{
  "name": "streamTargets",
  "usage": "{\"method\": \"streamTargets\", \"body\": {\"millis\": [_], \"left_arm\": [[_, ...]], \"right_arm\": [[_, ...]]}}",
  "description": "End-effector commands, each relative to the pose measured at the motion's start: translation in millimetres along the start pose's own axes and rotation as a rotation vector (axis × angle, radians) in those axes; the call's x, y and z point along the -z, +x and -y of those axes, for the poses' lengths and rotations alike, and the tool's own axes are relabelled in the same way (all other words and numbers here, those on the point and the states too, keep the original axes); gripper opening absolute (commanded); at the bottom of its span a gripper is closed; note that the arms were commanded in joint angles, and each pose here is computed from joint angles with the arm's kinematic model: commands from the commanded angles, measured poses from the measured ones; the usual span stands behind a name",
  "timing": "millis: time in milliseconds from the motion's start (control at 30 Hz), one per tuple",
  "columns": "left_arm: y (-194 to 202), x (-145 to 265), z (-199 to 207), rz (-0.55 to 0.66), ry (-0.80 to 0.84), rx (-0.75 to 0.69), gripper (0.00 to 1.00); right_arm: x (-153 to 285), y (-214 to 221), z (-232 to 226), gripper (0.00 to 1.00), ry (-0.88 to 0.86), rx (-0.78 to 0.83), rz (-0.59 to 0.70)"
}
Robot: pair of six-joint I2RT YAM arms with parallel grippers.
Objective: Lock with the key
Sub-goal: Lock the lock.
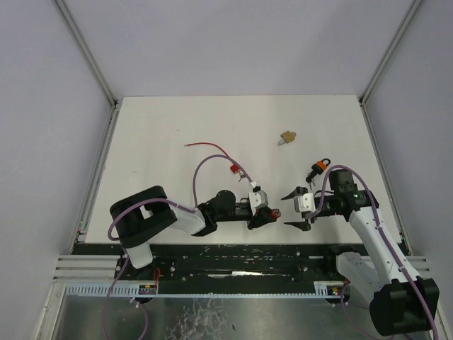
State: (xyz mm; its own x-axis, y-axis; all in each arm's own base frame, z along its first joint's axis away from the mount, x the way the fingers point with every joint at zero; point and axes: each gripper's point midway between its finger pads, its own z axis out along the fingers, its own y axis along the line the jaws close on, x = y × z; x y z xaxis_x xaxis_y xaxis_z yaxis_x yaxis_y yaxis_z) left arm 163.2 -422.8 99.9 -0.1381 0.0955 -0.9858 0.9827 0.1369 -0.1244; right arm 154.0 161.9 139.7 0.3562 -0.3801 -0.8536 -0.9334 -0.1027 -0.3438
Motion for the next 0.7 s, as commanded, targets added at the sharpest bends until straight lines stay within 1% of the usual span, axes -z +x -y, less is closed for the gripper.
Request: {"method": "streamTargets", "body": {"millis": [0, 67, 200, 433, 667], "left_arm": [[1.7, 2.2, -1.9, -0.011, -0.007, -0.019, 0.00], [5.6, 1.5, -5.1, -0.023, -0.030, -0.029, 0.00], [14.1, -0.8, -7.4, -0.050, -0.070, -0.081, 0.00], [17.0, -2.2, -10.9, -0.062, -0.125, -0.130, 0.00], [16.3, -3.1, -15.3, -0.057, -0.158, -0.151, 0.00]], "right_arm": [[-1.2, -12.0, -5.2, 0.78, -0.019, 0.016, 0.050], [-1.0, -12.3, -5.0, 0.74, -0.012, -0.036, 0.048], [-2.3, -8.4, -0.6, 0.62, 0.009, -0.165, 0.041], [-6.2, -2.1, 5.8, 0.45, 0.004, -0.375, 0.036], [-10.3, 6.5, 8.1, 0.42, 0.015, -0.456, 0.010]]}}
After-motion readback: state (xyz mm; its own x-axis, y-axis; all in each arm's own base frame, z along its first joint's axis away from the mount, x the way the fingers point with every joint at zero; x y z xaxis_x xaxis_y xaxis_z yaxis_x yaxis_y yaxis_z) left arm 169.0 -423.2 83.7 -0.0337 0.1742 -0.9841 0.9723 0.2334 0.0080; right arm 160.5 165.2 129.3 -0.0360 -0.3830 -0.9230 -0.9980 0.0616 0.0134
